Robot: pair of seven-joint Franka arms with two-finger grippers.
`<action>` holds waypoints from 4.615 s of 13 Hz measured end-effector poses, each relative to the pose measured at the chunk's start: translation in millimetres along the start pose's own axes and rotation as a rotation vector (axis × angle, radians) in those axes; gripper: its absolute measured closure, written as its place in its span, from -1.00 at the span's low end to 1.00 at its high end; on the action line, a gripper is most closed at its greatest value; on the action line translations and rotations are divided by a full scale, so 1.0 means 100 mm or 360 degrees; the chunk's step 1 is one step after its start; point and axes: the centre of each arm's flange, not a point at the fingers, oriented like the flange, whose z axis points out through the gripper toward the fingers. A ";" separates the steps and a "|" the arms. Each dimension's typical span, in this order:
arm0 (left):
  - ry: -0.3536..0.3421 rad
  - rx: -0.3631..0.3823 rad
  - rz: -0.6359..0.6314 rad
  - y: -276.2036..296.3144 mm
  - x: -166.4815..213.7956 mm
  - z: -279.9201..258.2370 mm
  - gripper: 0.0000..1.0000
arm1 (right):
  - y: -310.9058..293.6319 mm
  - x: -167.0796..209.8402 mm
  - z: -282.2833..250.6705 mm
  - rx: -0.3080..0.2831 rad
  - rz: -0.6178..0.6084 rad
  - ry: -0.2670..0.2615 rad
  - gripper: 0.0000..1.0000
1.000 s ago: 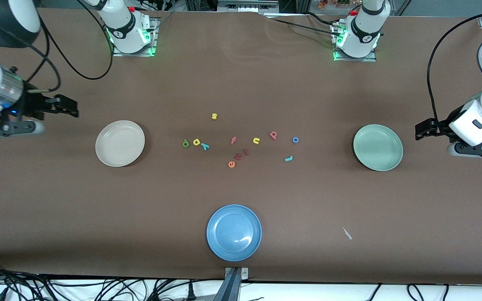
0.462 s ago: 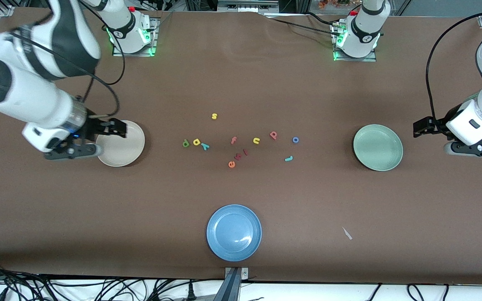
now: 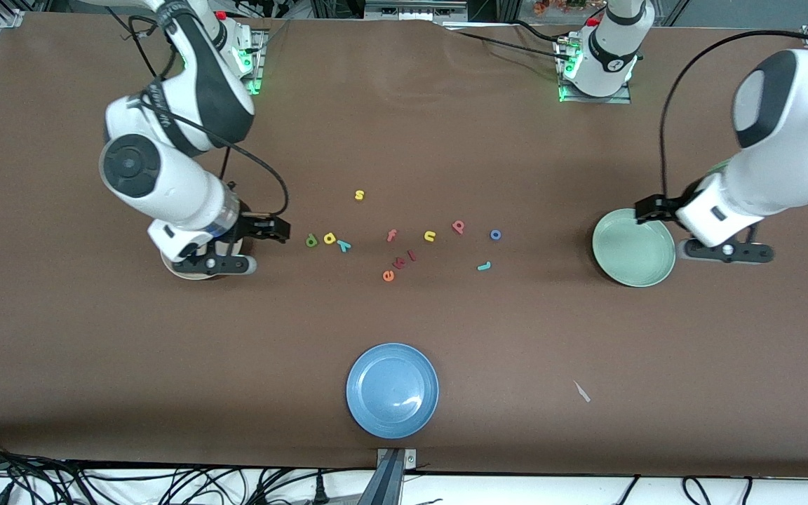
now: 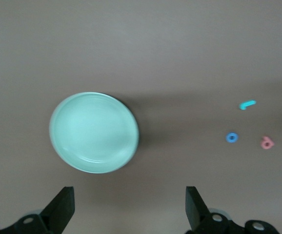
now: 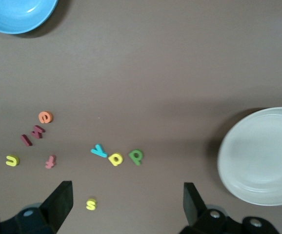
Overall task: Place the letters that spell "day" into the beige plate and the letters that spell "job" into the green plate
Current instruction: 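Reach the right gripper to the green P while the left gripper reaches the blue ring, then close the right gripper on the green P while the left gripper grasps the ring, then drop the P on the white plate while the left gripper drops the ring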
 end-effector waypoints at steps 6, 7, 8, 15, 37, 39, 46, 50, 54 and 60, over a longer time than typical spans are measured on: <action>-0.0076 -0.0152 -0.0333 1.12 0.07 0.65 -1.00 | -0.28 -0.47 1.00 -0.0055 0.0025 0.0131 -1.00; -0.0058 -0.0178 -0.0379 1.30 0.08 0.84 -1.00 | -0.27 -0.55 1.13 -0.0071 0.0010 0.0138 -1.00; -0.0042 -0.0197 -0.0415 1.46 0.06 1.05 -1.00 | -0.25 -0.60 1.22 -0.0080 0.0001 0.0138 -1.00; 0.0062 -0.0195 -0.0547 2.11 -0.25 2.10 -1.00 | -0.10 -0.81 1.76 -0.0091 -0.0137 0.0223 -1.00; 0.0063 -0.0044 -0.0436 1.94 -0.07 3.04 -0.10 | 0.13 -0.72 2.30 -0.0120 -0.0249 0.0257 -0.15; 0.0058 -0.0039 -0.0435 1.94 -0.07 3.04 -0.07 | 0.12 -0.72 2.30 -0.0117 -0.0252 0.0260 0.02; 0.0032 -0.0016 -0.0427 1.97 -0.09 3.02 0.57 | 0.10 -0.72 2.29 -0.0112 -0.0255 0.0266 0.32; -0.0034 0.0054 -0.0434 1.92 -0.10 3.01 0.57 | 0.10 -0.73 2.28 -0.0113 -0.0256 0.0268 0.34; -0.0117 0.0182 -0.0412 1.68 -0.04 2.69 0.57 | 0.15 -0.67 2.16 -0.0152 -0.0278 0.0277 0.44; -0.0221 0.0190 -0.0210 0.63 0.13 2.07 0.57 | 1.04 -0.24 1.25 -0.0410 -0.0531 0.0227 0.44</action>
